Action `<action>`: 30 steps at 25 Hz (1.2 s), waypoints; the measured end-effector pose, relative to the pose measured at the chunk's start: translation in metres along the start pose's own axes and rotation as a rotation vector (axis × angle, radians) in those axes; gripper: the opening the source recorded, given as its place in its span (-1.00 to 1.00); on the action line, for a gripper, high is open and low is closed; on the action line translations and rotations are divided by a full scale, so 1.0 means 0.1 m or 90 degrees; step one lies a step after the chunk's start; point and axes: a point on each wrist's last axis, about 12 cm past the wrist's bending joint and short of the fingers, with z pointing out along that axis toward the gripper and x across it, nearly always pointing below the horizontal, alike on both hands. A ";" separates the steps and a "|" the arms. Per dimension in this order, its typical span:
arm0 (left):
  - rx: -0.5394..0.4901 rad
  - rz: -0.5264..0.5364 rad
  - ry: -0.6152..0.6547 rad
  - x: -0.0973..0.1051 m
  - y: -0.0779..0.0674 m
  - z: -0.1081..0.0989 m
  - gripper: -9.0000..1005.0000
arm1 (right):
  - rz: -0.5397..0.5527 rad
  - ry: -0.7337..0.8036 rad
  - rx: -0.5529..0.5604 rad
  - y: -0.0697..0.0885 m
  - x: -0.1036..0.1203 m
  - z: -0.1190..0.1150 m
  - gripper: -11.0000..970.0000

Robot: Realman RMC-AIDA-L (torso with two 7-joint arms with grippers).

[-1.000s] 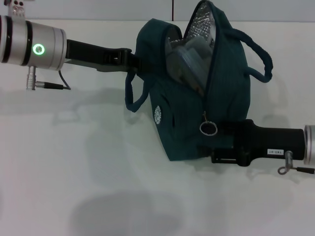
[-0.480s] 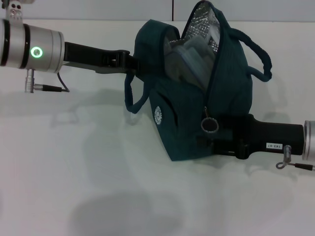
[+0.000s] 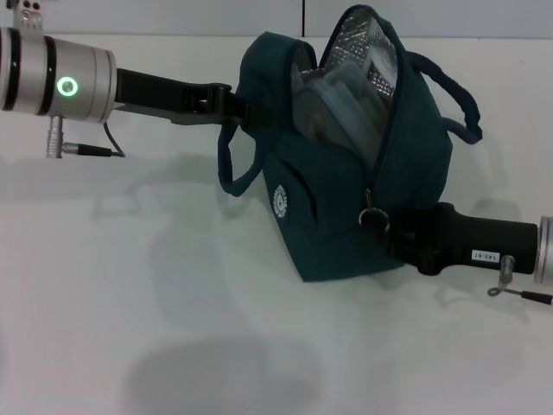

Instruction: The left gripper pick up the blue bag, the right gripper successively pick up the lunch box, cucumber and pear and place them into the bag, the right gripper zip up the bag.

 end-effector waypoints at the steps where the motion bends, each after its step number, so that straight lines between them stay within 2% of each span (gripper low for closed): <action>1: 0.000 0.000 0.000 0.00 0.00 0.00 -0.90 | 0.008 -0.004 0.007 -0.01 0.01 0.00 -0.30; 7: 0.000 -0.002 0.000 0.01 0.00 0.00 -0.90 | 0.016 -0.005 0.022 -0.03 0.04 0.00 -0.65; 18: -0.002 -0.001 -0.006 0.02 0.03 -0.02 -0.90 | 0.045 -0.039 0.053 -0.05 0.06 -0.04 -0.96; 21: -0.002 -0.001 -0.006 0.03 0.03 -0.03 -0.90 | 0.052 -0.048 0.054 -0.04 0.08 -0.07 -0.96; 27: -0.005 0.007 -0.011 0.03 0.04 -0.03 -0.90 | 0.054 -0.090 -0.018 0.10 0.03 -0.13 -0.96; 30: -0.001 0.011 -0.015 0.03 0.04 -0.03 -0.90 | 0.053 -0.105 -0.021 0.10 0.01 -0.16 -0.96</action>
